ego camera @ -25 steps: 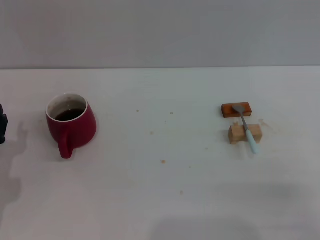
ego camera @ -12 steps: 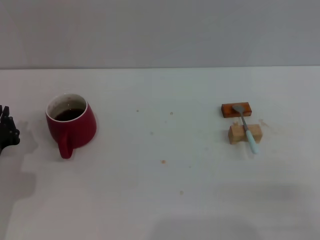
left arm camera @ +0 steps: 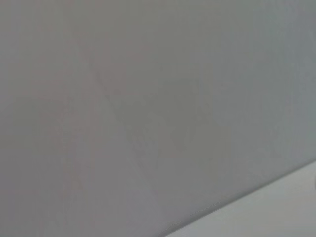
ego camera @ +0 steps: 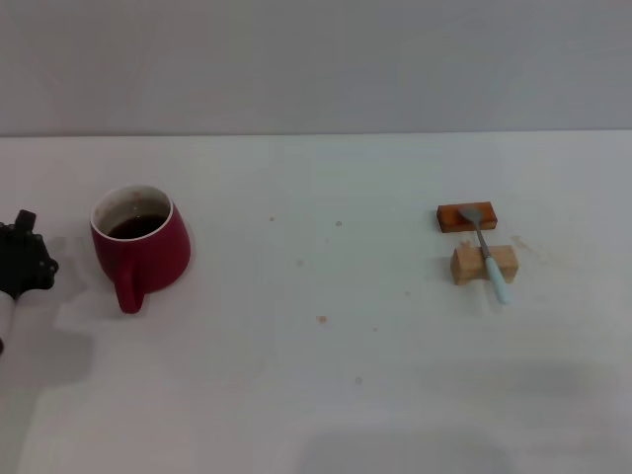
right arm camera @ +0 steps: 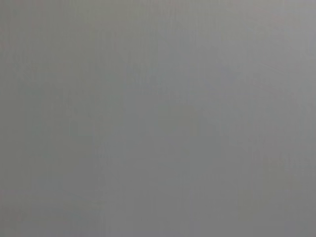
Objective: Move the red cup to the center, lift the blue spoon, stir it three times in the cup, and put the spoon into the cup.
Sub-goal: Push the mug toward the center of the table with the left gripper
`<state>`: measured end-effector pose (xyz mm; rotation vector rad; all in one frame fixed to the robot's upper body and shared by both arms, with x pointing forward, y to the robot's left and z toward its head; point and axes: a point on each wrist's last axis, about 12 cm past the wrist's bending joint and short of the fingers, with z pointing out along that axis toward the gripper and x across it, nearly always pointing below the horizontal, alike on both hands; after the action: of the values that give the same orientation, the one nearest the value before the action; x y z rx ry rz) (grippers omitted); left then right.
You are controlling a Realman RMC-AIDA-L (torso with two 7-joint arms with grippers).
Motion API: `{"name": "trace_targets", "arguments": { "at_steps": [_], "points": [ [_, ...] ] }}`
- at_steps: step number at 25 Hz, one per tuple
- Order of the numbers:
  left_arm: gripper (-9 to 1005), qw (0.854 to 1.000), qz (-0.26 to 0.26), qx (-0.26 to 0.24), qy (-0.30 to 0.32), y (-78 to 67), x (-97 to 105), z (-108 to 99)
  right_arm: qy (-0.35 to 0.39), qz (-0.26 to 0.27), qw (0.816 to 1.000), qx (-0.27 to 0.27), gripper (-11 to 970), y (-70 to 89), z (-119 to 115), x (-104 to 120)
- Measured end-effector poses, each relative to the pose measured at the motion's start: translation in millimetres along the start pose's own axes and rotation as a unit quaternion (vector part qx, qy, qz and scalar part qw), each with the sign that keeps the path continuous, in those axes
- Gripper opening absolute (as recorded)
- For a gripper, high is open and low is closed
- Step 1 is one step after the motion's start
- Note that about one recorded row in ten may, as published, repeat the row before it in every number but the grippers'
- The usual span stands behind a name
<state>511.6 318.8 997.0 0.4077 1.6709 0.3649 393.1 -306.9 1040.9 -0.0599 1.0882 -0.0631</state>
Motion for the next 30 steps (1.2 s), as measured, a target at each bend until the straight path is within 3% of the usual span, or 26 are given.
{"name": "trace_targets", "arguments": {
  "at_steps": [10, 30],
  "points": [
    [-1, 0.997, 0.064, 0.031, 0.002, -7.9, -5, 9, -0.004, 0.002, 1.0, -0.002, 715, 1.1, 3, 0],
    [1, 0.991, 0.099, 0.087, -0.026, -26.5, -14, 11, -0.01, 0.019, 1.0, -0.018, 715, 5.8, 11, 2]
  ]
}}
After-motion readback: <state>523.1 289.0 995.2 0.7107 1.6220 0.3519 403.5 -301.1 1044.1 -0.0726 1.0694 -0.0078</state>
